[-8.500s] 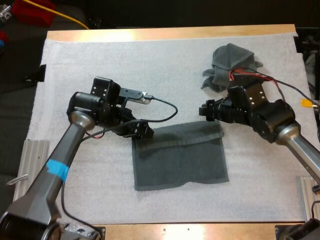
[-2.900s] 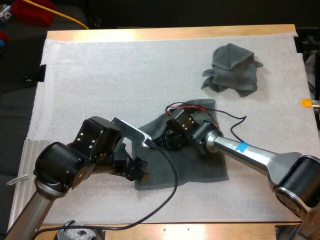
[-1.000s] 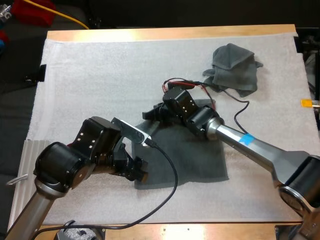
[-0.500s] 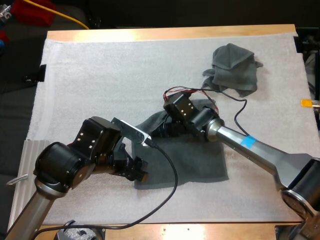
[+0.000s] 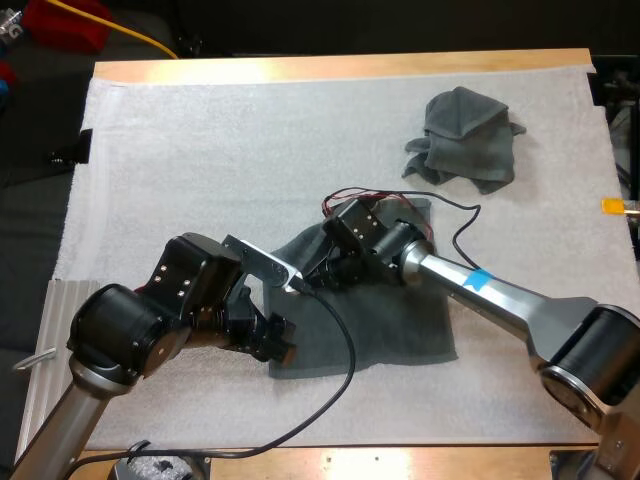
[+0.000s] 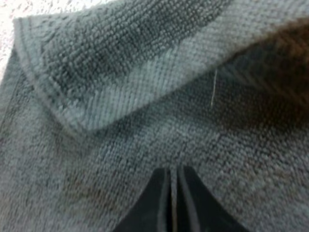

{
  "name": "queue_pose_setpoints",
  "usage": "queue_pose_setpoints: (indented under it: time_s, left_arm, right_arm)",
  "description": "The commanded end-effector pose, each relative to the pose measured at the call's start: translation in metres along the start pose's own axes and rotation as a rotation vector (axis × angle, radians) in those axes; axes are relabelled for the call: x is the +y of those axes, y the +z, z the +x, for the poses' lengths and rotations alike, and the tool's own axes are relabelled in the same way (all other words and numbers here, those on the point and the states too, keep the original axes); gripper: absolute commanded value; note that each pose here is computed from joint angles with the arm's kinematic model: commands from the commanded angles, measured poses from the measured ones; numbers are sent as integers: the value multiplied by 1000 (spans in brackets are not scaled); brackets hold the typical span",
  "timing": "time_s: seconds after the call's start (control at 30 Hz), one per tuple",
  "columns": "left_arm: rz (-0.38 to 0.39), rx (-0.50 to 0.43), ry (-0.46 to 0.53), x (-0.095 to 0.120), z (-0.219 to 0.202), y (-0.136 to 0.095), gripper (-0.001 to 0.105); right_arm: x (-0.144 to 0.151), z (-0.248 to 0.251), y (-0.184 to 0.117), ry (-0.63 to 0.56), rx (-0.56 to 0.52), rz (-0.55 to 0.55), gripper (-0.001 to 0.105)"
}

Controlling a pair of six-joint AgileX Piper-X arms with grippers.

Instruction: Pick towel from pile, fold and stack

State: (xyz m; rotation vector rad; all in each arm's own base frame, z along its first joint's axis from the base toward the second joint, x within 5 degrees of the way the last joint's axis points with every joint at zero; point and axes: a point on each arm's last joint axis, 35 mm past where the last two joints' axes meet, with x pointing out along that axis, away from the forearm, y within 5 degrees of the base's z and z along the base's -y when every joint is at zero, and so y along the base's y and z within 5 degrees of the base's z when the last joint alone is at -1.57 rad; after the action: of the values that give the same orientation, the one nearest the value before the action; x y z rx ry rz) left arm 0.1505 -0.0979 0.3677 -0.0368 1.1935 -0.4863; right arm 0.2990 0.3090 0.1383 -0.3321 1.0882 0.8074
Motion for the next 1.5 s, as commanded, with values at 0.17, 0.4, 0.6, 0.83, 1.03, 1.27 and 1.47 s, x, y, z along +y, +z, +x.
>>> queue_pose_setpoints:
  time_s: [0.17, 0.4, 0.6, 0.83, 1.03, 1.27, 1.47]
  left_arm:
    - [-8, -14, 4, -1, -3, 0, 65]
    - [-13, -14, 4, -1, -3, 0, 65]
    - [-13, -14, 4, -1, -3, 0, 65]
    - [-13, -14, 4, -1, -3, 0, 65]
    - [-13, -14, 4, -1, -3, 0, 65]
    - [-13, -12, 5, -1, -3, 0, 65]
    - [-8, -12, 5, -1, -3, 0, 65]
  right_arm:
    - [-1, 9, 0, 3, -8, -14, 1]
    - [-1, 10, 8, 6, -78, -4, 1]
    - [-2, 18, 9, 6, -97, 37, 1]
    - [-3, 26, 11, 6, -128, 75, 1]
    - [-4, 32, 20, 21, -206, 151, 1]
    - [-4, 22, 44, -23, -430, 171, 20]
    - [-2, -6, 58, -72, -503, 132, 57]
